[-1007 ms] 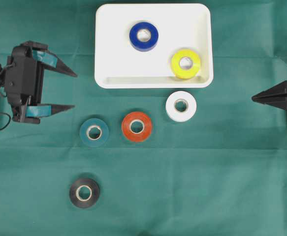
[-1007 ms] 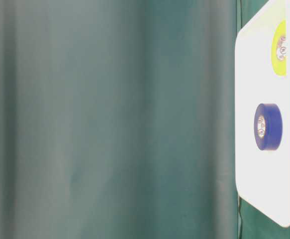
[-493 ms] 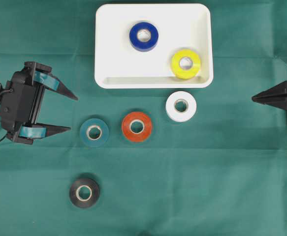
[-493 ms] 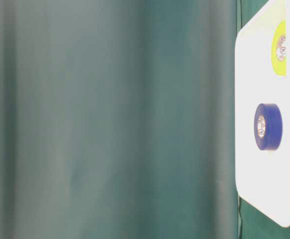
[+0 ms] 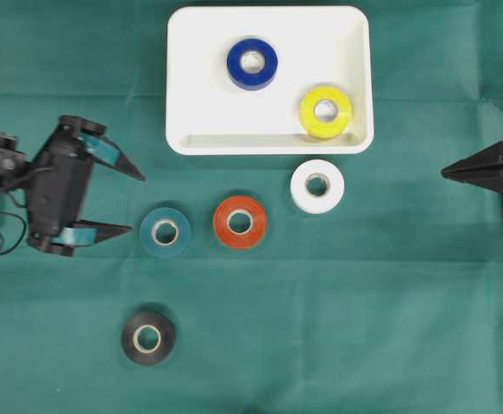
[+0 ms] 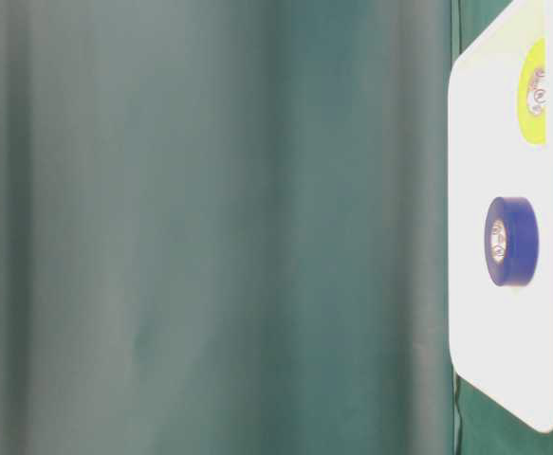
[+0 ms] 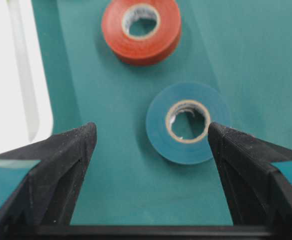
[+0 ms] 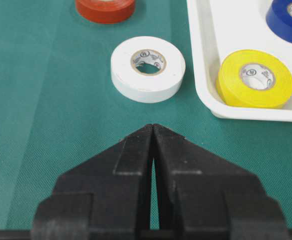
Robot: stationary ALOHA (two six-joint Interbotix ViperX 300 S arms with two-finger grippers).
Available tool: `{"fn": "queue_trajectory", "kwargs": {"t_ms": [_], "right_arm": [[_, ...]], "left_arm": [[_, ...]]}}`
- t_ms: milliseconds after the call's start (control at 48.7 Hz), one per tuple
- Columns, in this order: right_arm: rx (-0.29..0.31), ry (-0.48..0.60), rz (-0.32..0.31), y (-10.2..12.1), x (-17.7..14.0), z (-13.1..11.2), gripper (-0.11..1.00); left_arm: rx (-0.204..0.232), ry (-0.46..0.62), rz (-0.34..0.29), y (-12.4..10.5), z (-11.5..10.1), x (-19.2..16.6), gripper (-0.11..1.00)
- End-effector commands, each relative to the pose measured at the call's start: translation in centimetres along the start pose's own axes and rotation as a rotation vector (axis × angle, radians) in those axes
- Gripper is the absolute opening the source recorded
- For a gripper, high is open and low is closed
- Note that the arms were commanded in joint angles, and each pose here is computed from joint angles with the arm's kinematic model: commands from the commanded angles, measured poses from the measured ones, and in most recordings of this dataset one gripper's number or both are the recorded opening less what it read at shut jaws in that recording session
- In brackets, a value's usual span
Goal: Put the tape into the white case with the left arm.
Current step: 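Move the open left gripper over the teal tape roll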
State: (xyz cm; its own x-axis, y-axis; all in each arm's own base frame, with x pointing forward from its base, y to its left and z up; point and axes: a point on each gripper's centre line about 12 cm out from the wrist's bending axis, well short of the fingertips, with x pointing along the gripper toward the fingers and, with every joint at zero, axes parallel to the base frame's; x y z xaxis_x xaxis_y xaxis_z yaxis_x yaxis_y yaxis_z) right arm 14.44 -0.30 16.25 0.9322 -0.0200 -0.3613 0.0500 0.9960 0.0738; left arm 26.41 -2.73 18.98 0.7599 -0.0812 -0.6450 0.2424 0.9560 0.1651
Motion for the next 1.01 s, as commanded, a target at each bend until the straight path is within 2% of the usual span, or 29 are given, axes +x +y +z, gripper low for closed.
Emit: {"fn": "queue_trajectory", "kwargs": {"t_ms": [0, 288, 575, 842, 986], "right_arm": [[0.001, -0.014, 0.0, 0.0, 0.0, 0.5, -0.09], [0.001, -0.014, 0.0, 0.0, 0.0, 0.5, -0.09], [0.001, -0.014, 0.0, 0.0, 0.0, 0.5, -0.09], [0.0, -0.014, 0.001, 0.0, 0.0, 0.5, -0.09], [0.001, -0.014, 0.0, 0.0, 0.0, 0.5, -0.09]], "left_arm": [[-0.003, -0.003, 0.007, 0.4, 0.9, 1.0, 0.91], [-0.006, 0.083, -0.009, 0.5, 0.7, 4.1, 0.91], [-0.001, 0.107, -0.015, 0.6, 0.9, 5.4, 0.91], [-0.003, 0.166, -0.023, 0.7, 0.0, 7.3, 0.91], [-0.017, 0.211, -0.019, 1.2, -1.0, 8.5, 0.91]]}}
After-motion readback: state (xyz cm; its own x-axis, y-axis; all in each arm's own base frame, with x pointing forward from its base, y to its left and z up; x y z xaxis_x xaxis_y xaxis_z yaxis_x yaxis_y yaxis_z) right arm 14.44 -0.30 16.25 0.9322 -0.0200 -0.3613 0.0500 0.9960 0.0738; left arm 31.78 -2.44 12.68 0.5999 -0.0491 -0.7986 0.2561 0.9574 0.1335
